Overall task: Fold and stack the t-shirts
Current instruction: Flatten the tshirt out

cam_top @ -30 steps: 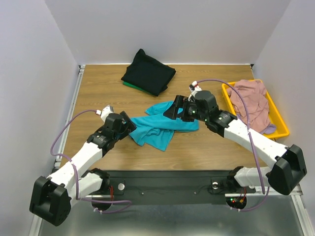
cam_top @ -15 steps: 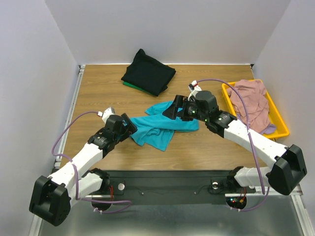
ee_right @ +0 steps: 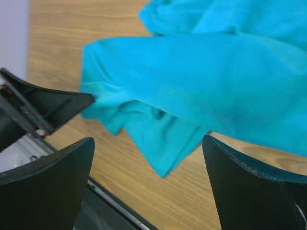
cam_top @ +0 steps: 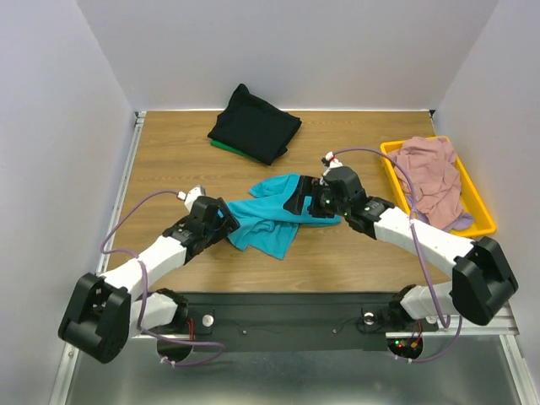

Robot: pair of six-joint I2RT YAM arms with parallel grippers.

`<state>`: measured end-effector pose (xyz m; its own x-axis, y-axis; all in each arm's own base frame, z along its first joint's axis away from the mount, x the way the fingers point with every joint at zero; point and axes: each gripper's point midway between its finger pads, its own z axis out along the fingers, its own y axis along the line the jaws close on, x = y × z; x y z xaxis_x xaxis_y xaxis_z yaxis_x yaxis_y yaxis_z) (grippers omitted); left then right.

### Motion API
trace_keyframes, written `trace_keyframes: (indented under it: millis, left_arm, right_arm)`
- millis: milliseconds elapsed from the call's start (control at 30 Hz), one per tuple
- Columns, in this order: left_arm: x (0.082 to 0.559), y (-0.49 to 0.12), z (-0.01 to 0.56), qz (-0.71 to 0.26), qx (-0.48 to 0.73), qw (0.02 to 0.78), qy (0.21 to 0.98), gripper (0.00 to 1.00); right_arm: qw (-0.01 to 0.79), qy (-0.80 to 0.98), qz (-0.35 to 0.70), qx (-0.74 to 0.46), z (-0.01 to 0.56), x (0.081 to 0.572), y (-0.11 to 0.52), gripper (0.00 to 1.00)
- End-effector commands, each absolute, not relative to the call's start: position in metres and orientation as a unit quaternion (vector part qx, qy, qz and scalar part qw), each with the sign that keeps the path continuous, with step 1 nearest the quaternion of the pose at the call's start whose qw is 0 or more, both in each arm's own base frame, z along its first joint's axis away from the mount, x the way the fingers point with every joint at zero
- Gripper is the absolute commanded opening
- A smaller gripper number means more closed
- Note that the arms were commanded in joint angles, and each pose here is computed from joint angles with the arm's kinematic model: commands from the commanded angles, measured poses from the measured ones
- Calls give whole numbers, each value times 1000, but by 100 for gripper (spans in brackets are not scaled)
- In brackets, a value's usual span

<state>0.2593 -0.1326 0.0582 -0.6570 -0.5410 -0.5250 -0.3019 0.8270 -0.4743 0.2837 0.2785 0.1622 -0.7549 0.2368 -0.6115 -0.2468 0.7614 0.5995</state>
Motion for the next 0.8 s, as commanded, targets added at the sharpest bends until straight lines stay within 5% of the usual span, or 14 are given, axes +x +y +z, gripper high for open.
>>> trace_keyframes:
  millis: [0, 33, 133, 767]
  left_arm:
    - [274, -144, 58, -190, -223, 354, 888, 75]
    - [276, -145, 55, -187, -219, 352, 891, 66]
    - [279, -144, 50, -169, -215, 341, 899, 0]
    - [270, -127, 156, -230, -219, 458, 831, 0]
  right_arm:
    - [380, 877, 292, 27, 143, 300, 264, 100]
    - [374, 885, 276, 33, 132, 300, 260, 100]
    - [361, 902, 229, 52, 106, 301, 246, 100]
    - [360, 919, 65, 147, 64, 287, 149, 100]
